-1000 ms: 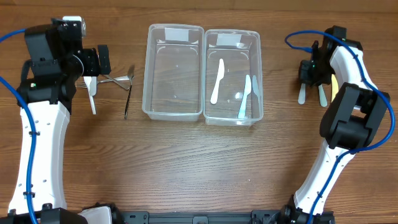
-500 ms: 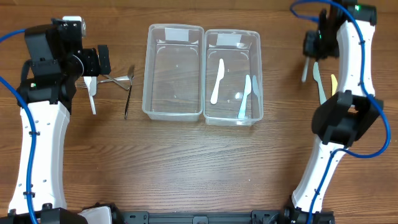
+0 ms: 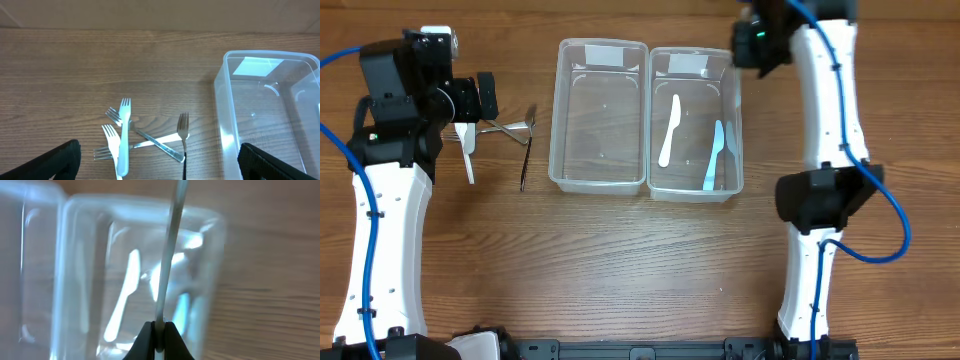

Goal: Pack container
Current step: 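Place the white knife into the right container and withdraw, then grasp the light-blue knife with the right gripper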

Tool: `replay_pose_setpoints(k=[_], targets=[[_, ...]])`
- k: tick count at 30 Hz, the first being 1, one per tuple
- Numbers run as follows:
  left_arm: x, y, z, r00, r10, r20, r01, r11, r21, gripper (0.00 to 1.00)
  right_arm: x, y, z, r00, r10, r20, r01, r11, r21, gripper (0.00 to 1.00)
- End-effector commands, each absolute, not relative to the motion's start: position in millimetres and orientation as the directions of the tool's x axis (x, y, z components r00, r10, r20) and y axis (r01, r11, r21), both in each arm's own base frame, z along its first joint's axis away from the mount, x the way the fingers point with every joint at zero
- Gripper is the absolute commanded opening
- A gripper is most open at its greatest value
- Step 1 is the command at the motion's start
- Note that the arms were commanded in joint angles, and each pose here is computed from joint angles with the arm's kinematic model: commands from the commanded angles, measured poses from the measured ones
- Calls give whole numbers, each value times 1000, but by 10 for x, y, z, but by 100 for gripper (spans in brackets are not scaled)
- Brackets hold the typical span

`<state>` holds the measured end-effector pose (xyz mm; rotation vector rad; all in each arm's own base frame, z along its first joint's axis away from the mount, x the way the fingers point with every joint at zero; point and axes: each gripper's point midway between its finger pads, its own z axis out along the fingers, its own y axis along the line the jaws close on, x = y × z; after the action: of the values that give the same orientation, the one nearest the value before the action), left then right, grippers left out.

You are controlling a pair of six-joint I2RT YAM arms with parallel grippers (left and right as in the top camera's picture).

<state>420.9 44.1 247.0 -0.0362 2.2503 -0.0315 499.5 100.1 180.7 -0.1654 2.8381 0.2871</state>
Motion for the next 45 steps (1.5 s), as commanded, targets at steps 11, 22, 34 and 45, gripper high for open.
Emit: replay_pose_setpoints(k=[11, 22, 34, 45], targets=[[4249, 473, 2587, -608, -14, -794, -8, 1000, -12, 100, 4795, 1381, 1331, -971, -152, -184, -170, 982, 84, 72], [4249, 473, 2587, -608, -14, -794, -8, 1000, -12, 100, 4918, -417, 1807, -948, 183, -261, 179, 983, 39, 63], [4249, 473, 2587, -608, -14, -794, -8, 1000, -12, 100, 4621, -1866, 1246, -901, 382, -207, 353, 921, 166, 69], [4249, 473, 2587, -608, -14, -794, -8, 1000, -12, 100, 4653, -1802, 540, -933, 305, -192, 278, 948, 155, 66]])
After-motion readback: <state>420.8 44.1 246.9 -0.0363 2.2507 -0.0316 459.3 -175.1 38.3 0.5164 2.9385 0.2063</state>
